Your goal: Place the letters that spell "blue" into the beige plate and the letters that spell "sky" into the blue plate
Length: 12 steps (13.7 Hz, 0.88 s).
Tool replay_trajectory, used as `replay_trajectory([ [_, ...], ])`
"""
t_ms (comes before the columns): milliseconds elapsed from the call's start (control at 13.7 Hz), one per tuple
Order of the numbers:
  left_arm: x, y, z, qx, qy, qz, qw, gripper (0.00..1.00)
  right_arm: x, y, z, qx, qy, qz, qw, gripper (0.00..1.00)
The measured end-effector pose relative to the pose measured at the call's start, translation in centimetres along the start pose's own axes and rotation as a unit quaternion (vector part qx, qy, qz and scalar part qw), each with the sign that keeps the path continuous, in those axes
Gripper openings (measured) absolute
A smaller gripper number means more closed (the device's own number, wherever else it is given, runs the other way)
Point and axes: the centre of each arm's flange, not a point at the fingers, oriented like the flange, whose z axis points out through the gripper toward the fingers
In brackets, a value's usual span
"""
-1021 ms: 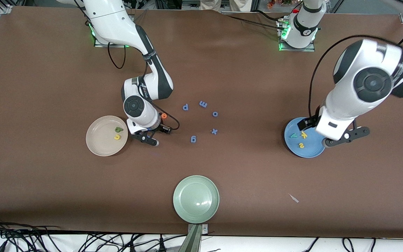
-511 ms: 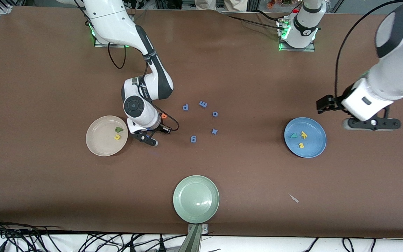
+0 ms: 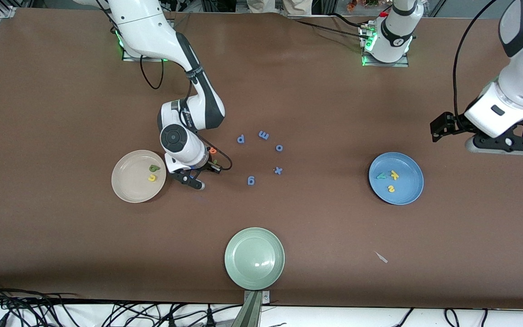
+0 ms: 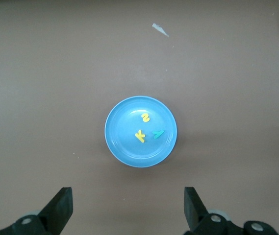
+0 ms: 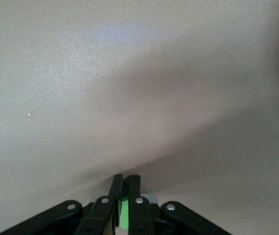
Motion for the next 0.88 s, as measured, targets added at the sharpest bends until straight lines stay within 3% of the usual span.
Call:
replay_trajectory([
  [292, -1.7, -1.2, -0.1, -0.005, 0.002, -0.01, 1.0, 1.0, 1.2, 0.6, -1.3, -0.012, -0.015, -0.02, 1.0, 0.09],
  [511, -1.8, -1.3, 0.3, -0.005, -0.002, -0.01, 1.0, 1.0, 5.3, 3.6, -5.3, -0.035, -0.043, -0.072, 0.996, 0.09],
  [656, -1.8, -1.3, 0.4, -0.005, -0.003, -0.01, 1.0, 1.0, 8.0, 6.9, -7.6, -0.046, -0.057, -0.121, 0.99, 0.09],
  [875, -1.8, -1.4, 0.3, -0.005, -0.002, -0.011, 1.0, 1.0, 11.9, 12.1, -9.3, -0.058, -0.056, -0.197, 0.977, 0.09],
])
